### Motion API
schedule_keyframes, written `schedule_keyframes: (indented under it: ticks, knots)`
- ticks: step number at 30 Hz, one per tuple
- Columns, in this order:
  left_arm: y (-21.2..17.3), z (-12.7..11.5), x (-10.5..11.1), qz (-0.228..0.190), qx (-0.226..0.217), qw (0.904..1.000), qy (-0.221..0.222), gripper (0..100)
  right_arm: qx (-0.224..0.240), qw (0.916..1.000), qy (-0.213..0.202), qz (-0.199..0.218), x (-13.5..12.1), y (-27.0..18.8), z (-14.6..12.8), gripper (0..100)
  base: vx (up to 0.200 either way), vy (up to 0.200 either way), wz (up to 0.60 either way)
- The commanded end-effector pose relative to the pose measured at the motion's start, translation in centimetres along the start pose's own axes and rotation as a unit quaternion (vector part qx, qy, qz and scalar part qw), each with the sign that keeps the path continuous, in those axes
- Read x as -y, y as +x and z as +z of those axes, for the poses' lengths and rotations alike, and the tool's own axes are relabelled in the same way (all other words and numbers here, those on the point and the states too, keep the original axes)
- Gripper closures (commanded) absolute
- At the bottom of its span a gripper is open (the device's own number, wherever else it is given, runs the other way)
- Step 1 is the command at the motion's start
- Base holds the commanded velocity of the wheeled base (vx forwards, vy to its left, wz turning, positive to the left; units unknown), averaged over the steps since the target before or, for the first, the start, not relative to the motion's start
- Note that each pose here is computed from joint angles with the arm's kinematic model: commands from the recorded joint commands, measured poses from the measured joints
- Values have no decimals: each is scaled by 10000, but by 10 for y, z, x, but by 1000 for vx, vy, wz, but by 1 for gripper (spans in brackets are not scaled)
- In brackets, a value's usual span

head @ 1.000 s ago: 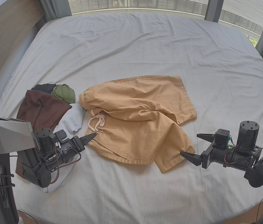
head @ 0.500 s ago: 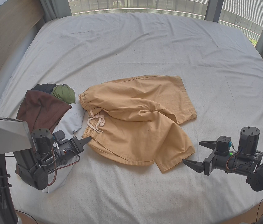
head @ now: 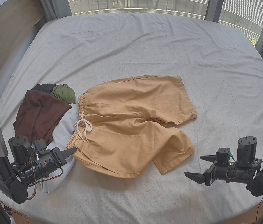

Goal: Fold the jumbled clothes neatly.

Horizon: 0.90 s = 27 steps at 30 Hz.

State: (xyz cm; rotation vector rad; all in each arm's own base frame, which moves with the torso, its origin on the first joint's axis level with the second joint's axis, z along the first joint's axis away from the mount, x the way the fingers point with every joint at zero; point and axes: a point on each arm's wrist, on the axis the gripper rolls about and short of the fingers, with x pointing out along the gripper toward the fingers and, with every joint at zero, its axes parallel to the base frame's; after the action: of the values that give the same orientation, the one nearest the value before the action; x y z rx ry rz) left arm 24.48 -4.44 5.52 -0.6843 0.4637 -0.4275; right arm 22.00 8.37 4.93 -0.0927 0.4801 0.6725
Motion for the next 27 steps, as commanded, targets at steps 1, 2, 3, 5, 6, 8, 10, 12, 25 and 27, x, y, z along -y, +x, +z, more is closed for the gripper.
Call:
schedule_keyframes:
  ticks: [1, 2, 3, 5, 6, 8, 10, 12, 25, 27]
  knots:
    - [-15, 5, 3, 44, 166, 9998, 59, 100, -505, 9975, 451, 205, -7, 11, -23, 0, 0, 0, 0]
    - [-14, 5, 1, 65, 176, 9998, 73, 100, -527, 9963, 622, 261, -10, 14, -25, 0, 0, 0, 0]
    - [-14, 5, 1, 65, 176, 9998, 81, 100, -538, 9960, 654, 272, -11, 14, -25, 0, 0, 0, 0]
    - [-15, 6, 1, 78, 207, 9997, 102, 100, -399, 9898, 1274, 506, -23, 29, -28, 0, 0, 0, 0]
    - [-15, 7, 1, 74, 213, 9997, 105, 100, -322, 9875, 1430, 586, -27, 33, -29, 0, 0, 0, 0]
    - [-15, 7, 1, 74, 213, 9997, 105, 100, -245, 9824, 1702, 734, -35, 45, -33, 0, 0, 0, 0]
    - [-14, 7, 1, 74, 213, 9997, 105, 100, -446, 9801, 1786, 748, -36, 52, -41, 0, 0, 0, 0]
    - [-14, 7, 1, 76, 223, 9997, 108, 100, -444, 9801, 1781, 761, -36, 58, -42, 0, 0, 0, 0]
    - [-12, 9, 1, 51, 257, 9996, 127, 100, -25, 9843, 1709, 448, -27, 88, -33, 0, 0, 0, 0]
    - [-11, 10, 2, 32, 268, 9995, 139, 100, 43, 9845, 1687, 479, -28, 93, -31, 0, 0, 0, 0]
